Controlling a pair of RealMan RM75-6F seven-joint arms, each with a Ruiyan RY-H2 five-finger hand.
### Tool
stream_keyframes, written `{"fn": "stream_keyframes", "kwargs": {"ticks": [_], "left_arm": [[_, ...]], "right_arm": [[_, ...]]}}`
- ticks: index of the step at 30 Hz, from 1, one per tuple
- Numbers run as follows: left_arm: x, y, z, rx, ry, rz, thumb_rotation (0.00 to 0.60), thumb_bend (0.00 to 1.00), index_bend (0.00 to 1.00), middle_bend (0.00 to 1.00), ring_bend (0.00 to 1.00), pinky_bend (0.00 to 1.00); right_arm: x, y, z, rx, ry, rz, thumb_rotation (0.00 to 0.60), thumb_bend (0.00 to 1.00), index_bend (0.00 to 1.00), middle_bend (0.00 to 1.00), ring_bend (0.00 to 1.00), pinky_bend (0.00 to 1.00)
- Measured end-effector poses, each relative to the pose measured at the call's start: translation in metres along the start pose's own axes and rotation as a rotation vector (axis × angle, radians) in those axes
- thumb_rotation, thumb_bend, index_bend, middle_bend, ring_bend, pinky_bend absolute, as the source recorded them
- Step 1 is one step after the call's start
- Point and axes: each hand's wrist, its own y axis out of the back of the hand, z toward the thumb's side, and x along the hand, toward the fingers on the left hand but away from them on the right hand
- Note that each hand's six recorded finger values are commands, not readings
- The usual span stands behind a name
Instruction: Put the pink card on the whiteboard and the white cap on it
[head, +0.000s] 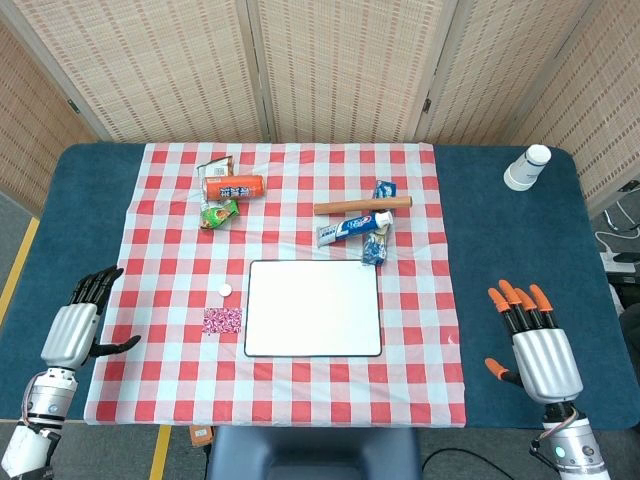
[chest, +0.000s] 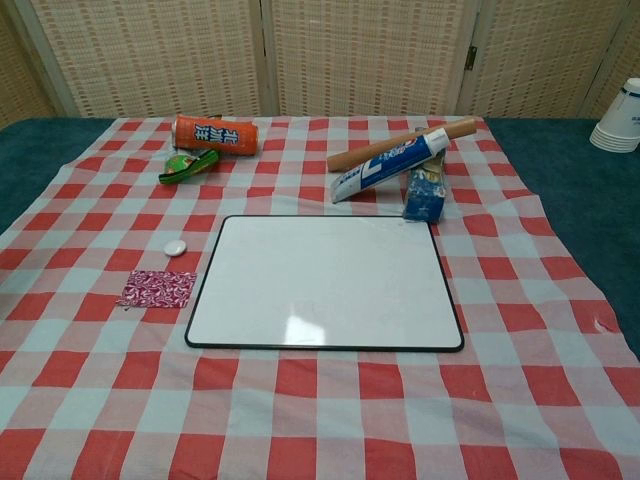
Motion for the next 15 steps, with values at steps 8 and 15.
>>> {"fn": "stream_keyframes", "kwargs": {"ticks": [8,15], "left_arm": [[0.0001,-0.0013,0.0018,0.003,-0.009,-0.006,0.581,0.15,0.00,0.00,0.00,0.00],[-0.0005,-0.0006,0.0075,-0.011,-0.056,-0.012,0.548,0.17,0.00,0.00,0.00,0.00]], "right_arm": [[0.0014,0.0011,0.0006,-0.001,0.003,0.002,0.560,0.00,0.00,0.00,0.00,0.05],[0.0017,0.0008,0.0013,-0.002,0.003,0.006,0.561,0.00,0.00,0.00,0.00,0.05]]}}
